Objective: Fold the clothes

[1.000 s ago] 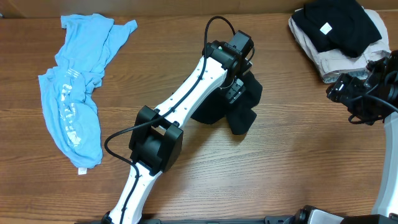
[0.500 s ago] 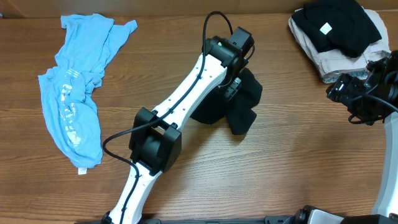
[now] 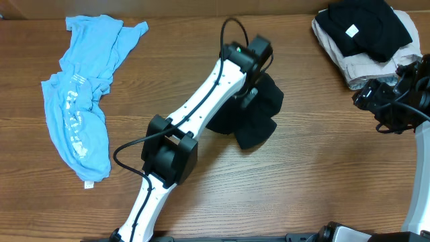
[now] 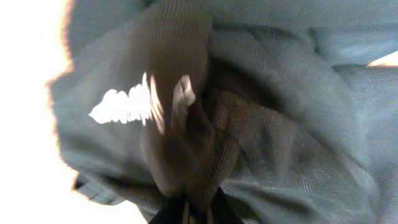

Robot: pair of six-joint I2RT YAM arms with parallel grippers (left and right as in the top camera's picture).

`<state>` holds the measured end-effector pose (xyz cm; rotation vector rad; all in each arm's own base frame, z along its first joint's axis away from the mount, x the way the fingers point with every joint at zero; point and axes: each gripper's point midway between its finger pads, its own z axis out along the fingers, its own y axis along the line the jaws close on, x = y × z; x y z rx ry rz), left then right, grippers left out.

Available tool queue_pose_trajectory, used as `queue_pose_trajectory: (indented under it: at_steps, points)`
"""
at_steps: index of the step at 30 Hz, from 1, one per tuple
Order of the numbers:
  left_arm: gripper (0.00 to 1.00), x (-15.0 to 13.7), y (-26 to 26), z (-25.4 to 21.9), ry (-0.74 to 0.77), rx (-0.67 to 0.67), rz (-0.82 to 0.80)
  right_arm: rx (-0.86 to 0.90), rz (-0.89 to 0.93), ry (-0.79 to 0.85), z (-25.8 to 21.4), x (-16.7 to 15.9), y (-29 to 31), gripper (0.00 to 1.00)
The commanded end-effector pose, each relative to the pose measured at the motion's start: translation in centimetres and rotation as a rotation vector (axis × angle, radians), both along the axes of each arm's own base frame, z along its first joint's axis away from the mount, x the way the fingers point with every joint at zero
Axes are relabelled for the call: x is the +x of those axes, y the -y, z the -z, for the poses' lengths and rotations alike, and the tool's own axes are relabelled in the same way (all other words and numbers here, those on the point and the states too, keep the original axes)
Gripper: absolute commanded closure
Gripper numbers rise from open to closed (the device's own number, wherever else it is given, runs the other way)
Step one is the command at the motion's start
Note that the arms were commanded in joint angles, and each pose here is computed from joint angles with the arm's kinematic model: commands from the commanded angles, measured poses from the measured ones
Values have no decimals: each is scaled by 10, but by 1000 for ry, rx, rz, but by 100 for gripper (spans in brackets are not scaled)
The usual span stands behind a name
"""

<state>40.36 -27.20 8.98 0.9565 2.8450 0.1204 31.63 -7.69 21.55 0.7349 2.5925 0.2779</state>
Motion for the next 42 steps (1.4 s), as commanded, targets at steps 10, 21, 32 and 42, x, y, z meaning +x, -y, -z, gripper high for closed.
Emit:
queue_pose_trajectory:
  at_steps: [10, 21, 32, 42]
  points:
    - [91, 38, 3, -243, 582, -329, -71, 191, -223, 111, -16, 21, -76, 20]
    - [91, 33, -7, -305, 736, -431, -95, 219, -431, 223, -13, 52, -167, 21]
    - [91, 32, -42, -375, 941, -518, -229, 251, -462, 76, 49, 69, -191, 19]
    - [91, 6, -58, -430, 1041, -650, -272, 274, -486, 29, 92, 88, -202, 16]
